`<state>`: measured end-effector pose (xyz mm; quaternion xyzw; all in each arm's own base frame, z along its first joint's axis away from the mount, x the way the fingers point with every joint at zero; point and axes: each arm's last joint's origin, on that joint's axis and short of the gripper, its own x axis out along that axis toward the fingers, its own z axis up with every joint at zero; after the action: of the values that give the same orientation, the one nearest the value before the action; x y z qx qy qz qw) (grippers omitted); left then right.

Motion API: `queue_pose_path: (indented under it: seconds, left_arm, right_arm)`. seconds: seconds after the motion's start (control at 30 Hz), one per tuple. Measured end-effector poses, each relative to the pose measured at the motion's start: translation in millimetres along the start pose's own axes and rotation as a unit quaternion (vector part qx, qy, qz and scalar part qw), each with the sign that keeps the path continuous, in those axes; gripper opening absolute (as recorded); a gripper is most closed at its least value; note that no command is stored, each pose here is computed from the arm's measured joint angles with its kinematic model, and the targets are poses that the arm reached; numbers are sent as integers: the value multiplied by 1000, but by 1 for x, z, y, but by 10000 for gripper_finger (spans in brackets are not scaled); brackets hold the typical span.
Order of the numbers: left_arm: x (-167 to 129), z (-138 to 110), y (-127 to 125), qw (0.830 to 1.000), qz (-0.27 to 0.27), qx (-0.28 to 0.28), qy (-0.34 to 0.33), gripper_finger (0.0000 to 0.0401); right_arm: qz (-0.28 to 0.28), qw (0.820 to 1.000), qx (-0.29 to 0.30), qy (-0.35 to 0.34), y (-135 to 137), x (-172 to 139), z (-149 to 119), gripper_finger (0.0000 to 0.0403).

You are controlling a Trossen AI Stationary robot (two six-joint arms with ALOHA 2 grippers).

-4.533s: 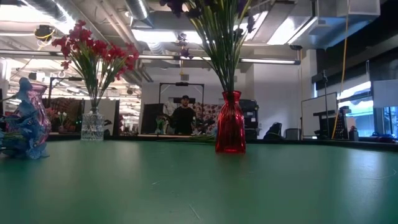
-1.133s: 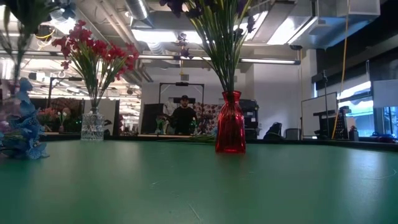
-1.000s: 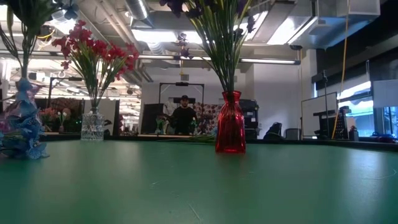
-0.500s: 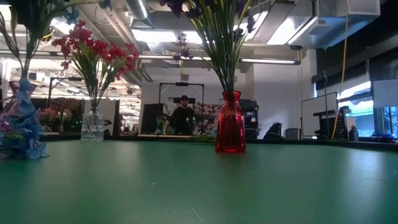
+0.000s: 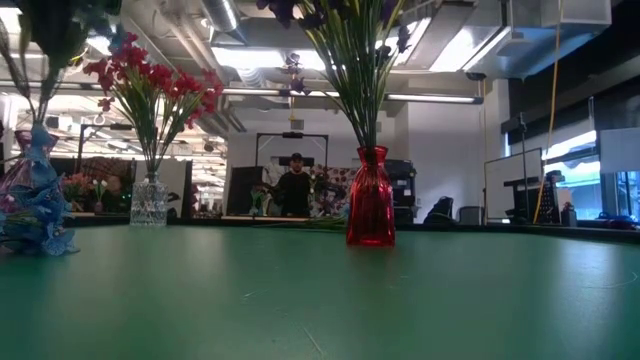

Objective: Sort flowers into vase by color
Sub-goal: Put the right blue flowers into the violet vase

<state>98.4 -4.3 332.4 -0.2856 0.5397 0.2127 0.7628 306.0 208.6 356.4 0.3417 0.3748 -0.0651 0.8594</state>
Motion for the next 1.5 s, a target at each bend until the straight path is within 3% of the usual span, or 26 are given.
queue_pose_path:
  seconds: [0.13, 0.43, 0.67, 0.87, 1.0, 1.07, 1.17, 1.5]
  left_arm:
    - [0, -1, -1, 1000, -18, 4, 18, 160]
    - [0, 2, 2, 999, 31, 0, -34, 160]
    - [0, 3, 0, 999, 15, -13, -34, 175]
    - [-1, 4, -3, 999, -1, -5, -40, 97]
    - [-2, 3, -2, 999, -3, 1, -41, 22]
    - [-2, 3, -2, 999, -4, -5, -41, 10]
    - [-2, 2, -2, 999, -12, -9, -35, 25]
    - [-6, -1, -1, 998, -46, -14, -37, 126]
  right_arm:
    - [0, 1000, -12, 0, 0, 0, 0, 230]
    - [13, 994, -73, -75, 0, 5, 24, 230]
    - [70, 970, -152, -174, 8, 5, 58, 230]
    - [70, 944, -206, -250, 12, 1, 75, 230]
    - [56, 941, -213, -259, 7, 2, 83, 230]
    - [50, 940, -212, -261, 4, 3, 87, 230]
    - [36, 935, -232, -265, -1, 5, 95, 230]
    - [22, 910, -325, -258, -19, 9, 120, 230]
